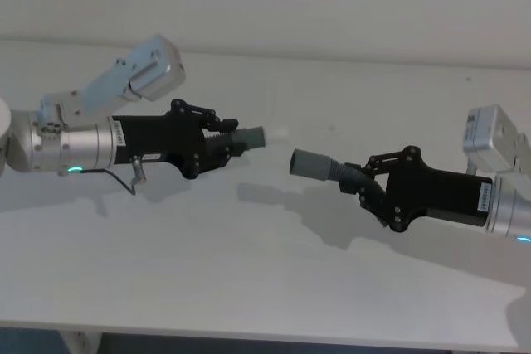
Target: Use both hands to pick up one end of the pipe from the table, align the ends, and insert them.
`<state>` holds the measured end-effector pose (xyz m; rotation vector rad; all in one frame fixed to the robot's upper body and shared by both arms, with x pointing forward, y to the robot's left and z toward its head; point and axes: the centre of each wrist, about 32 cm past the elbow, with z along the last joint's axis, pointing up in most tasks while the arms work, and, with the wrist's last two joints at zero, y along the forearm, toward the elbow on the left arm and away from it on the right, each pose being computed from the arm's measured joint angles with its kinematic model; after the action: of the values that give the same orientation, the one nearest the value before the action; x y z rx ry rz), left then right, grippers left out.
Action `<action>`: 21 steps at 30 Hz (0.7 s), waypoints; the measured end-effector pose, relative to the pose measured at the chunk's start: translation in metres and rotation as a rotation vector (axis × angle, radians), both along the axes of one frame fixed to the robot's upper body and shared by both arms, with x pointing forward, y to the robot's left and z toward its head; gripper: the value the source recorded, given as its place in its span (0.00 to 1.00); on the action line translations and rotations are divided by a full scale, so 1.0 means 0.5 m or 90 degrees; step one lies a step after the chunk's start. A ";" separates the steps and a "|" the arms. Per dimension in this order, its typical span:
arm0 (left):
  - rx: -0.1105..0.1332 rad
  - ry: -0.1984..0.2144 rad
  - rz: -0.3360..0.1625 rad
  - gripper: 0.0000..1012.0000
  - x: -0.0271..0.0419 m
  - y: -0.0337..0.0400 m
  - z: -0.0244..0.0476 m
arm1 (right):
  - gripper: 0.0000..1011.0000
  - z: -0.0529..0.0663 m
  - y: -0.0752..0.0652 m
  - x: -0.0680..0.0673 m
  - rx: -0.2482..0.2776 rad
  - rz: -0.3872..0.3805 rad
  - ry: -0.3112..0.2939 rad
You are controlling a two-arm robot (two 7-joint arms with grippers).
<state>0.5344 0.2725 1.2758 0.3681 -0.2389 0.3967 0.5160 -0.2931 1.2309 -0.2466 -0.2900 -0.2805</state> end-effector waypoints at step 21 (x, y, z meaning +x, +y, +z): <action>0.015 0.009 -0.041 0.34 -0.006 0.006 0.015 | 0.17 -0.003 -0.003 0.008 -0.019 -0.003 -0.003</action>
<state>0.5313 0.2755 1.2832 0.3846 -0.2411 0.3287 0.5201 -0.2946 1.2295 -0.2766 -0.2982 -0.2813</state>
